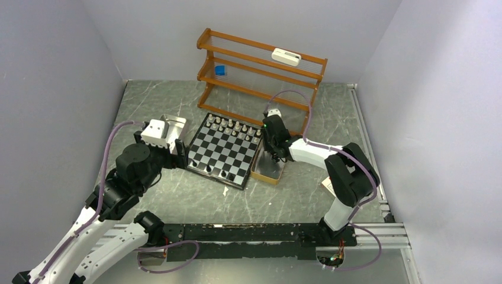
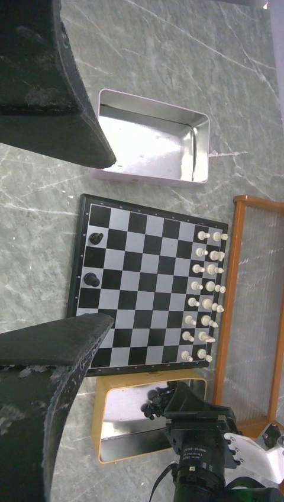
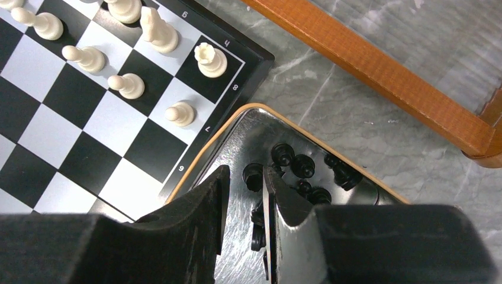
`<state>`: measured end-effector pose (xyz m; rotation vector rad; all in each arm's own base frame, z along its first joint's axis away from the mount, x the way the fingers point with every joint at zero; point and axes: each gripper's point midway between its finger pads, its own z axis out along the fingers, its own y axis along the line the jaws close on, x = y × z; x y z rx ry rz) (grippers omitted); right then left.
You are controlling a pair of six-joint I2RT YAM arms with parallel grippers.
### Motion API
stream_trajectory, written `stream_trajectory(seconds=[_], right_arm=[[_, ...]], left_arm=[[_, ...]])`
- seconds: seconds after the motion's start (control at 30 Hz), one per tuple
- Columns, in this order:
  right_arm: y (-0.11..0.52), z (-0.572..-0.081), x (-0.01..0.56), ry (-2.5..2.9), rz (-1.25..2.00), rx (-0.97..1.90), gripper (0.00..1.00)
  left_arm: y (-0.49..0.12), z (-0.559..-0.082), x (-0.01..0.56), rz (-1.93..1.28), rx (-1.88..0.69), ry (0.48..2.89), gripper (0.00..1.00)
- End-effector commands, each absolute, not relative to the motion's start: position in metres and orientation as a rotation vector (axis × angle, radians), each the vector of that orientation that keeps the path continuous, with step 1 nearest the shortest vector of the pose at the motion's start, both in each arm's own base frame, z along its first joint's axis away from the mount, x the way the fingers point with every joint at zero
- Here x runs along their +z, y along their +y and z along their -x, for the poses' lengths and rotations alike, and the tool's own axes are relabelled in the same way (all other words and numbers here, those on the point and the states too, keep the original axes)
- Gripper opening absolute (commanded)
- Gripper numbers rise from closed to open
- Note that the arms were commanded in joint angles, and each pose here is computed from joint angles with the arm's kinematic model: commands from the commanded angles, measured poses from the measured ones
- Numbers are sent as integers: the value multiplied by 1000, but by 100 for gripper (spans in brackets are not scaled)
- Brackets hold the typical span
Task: Set up the chess pieces on the board
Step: Pick up the chess piece from the storage box.
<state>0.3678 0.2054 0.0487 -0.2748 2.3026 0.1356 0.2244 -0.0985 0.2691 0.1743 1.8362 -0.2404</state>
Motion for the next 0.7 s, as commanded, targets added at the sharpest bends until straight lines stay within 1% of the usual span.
stream_trajectory(seconds=[0.0,0.3,0.67], right_arm=[[203,-377,50,2287,258,123,31],[199,-374,43,2303,258,123,28],[201,-376,39,2321,267,138,28]], left_arm=[[-98,-227,270,-178,-227,1826,96],[-98,-227,269,-177,-221,1830,96],[-96,-226,270,-168,-219,1826,96]])
